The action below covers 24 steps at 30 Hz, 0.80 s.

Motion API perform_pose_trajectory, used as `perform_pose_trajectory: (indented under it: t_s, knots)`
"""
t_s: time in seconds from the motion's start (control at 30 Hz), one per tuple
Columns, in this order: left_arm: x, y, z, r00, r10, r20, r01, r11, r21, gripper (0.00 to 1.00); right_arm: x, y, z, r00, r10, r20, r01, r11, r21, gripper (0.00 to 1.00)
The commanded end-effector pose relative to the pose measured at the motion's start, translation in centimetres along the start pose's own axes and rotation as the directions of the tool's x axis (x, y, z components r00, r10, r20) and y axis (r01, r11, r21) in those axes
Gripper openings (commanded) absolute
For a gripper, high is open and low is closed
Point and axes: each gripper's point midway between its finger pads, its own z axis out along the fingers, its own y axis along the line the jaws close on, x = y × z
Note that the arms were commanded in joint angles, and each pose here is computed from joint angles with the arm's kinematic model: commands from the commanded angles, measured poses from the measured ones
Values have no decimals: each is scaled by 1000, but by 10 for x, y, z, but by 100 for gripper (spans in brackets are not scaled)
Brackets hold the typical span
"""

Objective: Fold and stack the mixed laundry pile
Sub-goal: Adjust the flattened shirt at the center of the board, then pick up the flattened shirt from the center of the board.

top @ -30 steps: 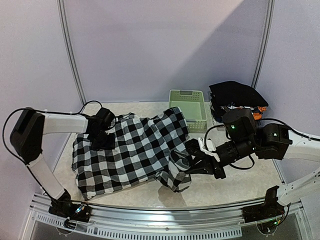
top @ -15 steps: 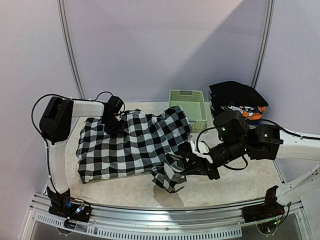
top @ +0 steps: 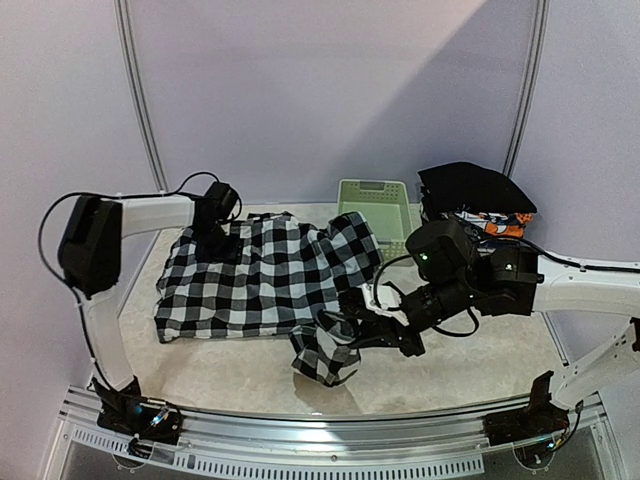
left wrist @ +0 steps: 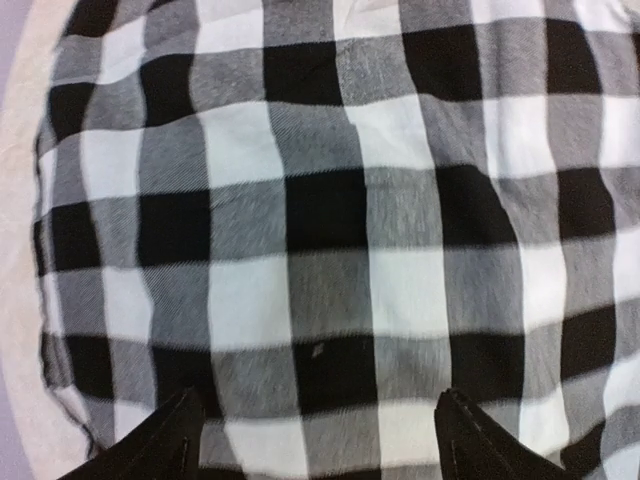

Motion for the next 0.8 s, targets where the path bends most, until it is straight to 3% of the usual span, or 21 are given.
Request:
perform_pose_trajectory:
  t_s: [0.0, 0.2, 0.43, 0.6, 0.77]
  knots:
    - [27, 28, -65, 991, -56, 123, 69, 992, -106, 87, -6, -5, 1, 1000, -31, 2, 31, 1000, -1, 5]
    - [104, 64, -91, 965, -211, 152, 230, 966, -118, 91, -3, -6, -8, 999, -43, -24, 43, 999, 13, 3]
    - [177, 91, -95, 896, -417, 152, 433, 897, -88, 77, -19, -5, -49, 995, -96, -15, 97, 991, 97, 0]
    - [204, 99, -97, 851, -505, 146, 518, 853, -68, 69, -37, 3, -85, 988, -152, 31, 146, 979, 142, 0]
    - [217, 104, -90, 801, -571, 180, 584, 811, -29, 59, -37, 5, -90, 987, -156, 47, 147, 976, 159, 0]
